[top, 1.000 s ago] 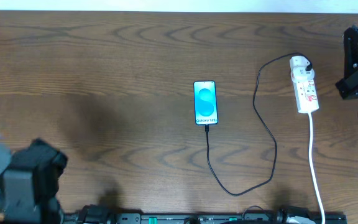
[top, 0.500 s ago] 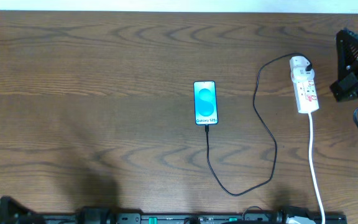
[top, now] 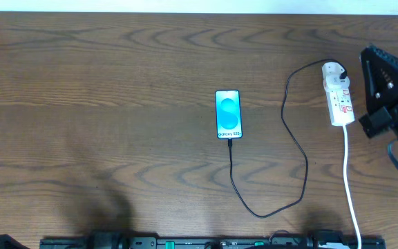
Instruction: Plug charger to phone and switch on socket
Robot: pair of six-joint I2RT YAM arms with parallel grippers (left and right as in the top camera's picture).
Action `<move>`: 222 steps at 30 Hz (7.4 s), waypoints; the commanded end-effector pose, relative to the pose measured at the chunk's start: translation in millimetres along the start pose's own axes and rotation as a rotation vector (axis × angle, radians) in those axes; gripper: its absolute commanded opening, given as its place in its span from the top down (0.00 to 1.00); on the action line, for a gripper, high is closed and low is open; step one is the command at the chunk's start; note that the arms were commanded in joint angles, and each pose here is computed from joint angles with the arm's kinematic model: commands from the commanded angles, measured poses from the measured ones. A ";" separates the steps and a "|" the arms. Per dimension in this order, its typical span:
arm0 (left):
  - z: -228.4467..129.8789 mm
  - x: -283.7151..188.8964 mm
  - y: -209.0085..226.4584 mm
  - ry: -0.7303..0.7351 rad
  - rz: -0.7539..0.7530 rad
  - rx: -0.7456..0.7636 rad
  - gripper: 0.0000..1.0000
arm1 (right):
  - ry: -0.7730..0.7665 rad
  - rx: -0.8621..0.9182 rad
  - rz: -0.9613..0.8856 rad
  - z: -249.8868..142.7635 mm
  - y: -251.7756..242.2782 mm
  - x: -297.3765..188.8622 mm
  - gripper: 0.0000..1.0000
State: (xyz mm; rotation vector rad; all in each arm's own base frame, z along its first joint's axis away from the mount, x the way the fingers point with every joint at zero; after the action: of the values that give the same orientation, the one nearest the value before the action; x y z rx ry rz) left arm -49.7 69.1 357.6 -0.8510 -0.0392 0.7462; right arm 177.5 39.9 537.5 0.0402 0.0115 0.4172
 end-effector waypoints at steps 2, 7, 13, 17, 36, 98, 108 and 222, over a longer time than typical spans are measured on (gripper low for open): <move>0.4 -0.7 2.1 -0.014 0.010 -0.014 0.03 | -0.054 -0.035 -0.048 7.3 6.0 -22.3 0.99; 0.4 -0.7 2.1 -0.014 0.010 -0.014 0.03 | -0.116 -0.061 -0.051 14.8 17.8 -48.6 0.99; 0.6 -1.6 3.3 -0.016 0.006 -0.017 0.03 | -0.198 -0.094 -0.099 22.0 28.5 -83.5 0.99; 2.5 -12.4 17.9 -0.044 -0.041 -0.064 0.03 | -0.247 -0.113 -0.113 24.7 36.6 -104.9 0.99; -12.8 -30.0 72.6 0.016 0.054 0.034 0.03 | -0.335 -0.136 -0.111 34.8 45.0 -122.7 0.99; -12.8 -30.0 72.6 0.016 0.054 0.034 0.03 | -0.807 -0.938 -0.280 -50.0 141.4 -333.7 0.01; -12.8 -30.0 72.6 0.016 0.054 0.034 0.03 | -0.886 -0.931 -0.370 -37.1 98.5 -251.3 0.01; -12.8 -30.0 72.6 0.016 0.054 0.034 0.03 | 0.130 -0.360 -0.392 -373.8 -51.6 -16.2 0.01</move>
State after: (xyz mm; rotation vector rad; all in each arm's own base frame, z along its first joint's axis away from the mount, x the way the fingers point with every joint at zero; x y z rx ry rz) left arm -105.6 72.4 317.5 -0.8672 -0.0531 0.7463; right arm 176.7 6.7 162.0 -0.3553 0.0660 0.0695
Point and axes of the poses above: each gripper's point midway between its finger pads, its own x axis out along the fingers, its own y axis along the line the jaws close on, z = x × y, the point moved 7 cm from there along -x, back along the fingers, and after that the axes turned 14 degrees about -x, right-handed, at the moved point
